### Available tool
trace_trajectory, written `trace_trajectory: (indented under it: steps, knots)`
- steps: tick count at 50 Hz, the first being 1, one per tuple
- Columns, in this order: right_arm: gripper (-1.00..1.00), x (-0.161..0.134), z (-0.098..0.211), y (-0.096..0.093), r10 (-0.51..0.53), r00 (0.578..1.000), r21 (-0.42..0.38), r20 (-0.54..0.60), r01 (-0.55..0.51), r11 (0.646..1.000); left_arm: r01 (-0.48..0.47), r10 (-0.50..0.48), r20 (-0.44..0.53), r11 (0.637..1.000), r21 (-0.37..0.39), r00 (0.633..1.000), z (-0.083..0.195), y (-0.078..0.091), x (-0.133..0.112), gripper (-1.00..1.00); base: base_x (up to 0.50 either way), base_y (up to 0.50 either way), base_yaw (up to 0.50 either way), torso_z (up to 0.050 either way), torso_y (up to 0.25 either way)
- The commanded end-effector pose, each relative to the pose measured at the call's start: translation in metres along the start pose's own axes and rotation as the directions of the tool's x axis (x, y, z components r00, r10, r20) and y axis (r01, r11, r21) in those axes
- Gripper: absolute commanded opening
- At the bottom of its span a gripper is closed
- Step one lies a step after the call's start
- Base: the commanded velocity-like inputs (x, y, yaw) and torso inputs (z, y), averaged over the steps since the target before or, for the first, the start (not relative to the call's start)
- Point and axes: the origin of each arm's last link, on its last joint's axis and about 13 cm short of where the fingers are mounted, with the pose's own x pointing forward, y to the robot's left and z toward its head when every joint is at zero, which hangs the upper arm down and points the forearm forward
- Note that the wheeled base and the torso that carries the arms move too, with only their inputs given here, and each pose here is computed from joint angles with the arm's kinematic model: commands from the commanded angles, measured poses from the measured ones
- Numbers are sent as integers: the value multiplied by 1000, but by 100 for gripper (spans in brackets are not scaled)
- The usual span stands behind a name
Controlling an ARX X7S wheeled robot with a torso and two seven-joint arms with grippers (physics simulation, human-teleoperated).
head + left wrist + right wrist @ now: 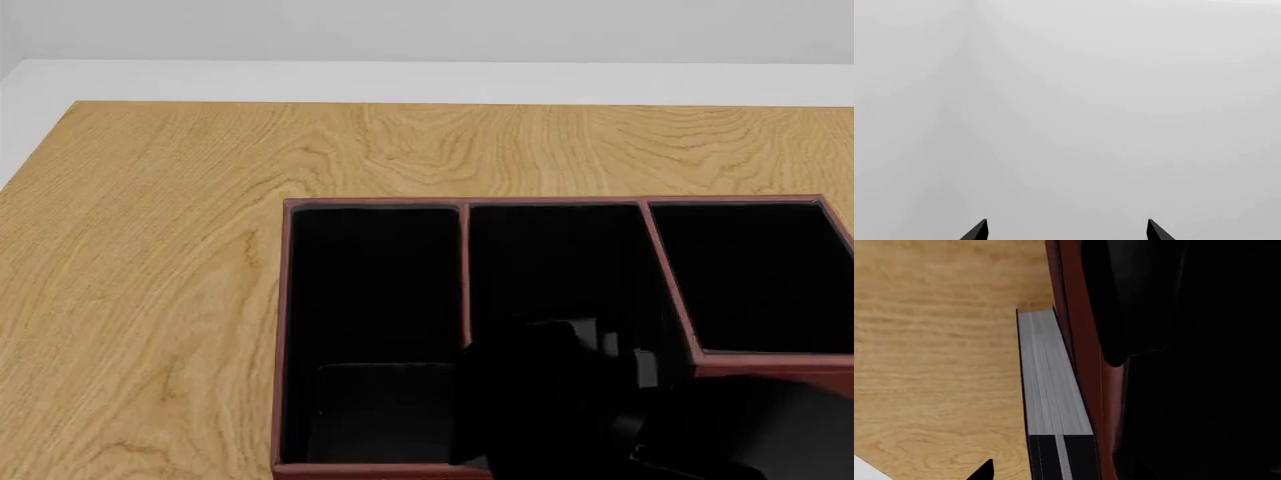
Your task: Pick up the book and place it in the front compartment of the caddy.
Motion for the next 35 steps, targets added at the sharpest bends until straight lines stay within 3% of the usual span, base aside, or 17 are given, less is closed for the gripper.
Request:
trace_trajectory:
  steps: [1,6,7,22,35]
  knots:
    - [100,10,-2,2,24,999,15,-22,-24,1000,-1,1,0,1000,1,1000,0,0,0,100,0,0,0,0,0]
    - [100,12,-4,4,42,998,15,-40,-41,999,-1,1,0,1000,1,1000,0,0,0,100,0,0,0,0,0]
    - [-100,12,-4,5,36,998,11,-41,-35,999,-1,1,0,1000,1,1000,0,0,0,100,0,0,0,0,0]
    - [-100,9,-7,7,40,998,12,-42,-40,999,-2,2,4,1000,-2,1000,1,0,-1,100,0,0,-1,0,0]
    - [-100,-18,-15,16,33,999,10,-23,-32,999,1,-1,10,1000,-13,1000,3,1,-1,100,0,0,-1,0,0]
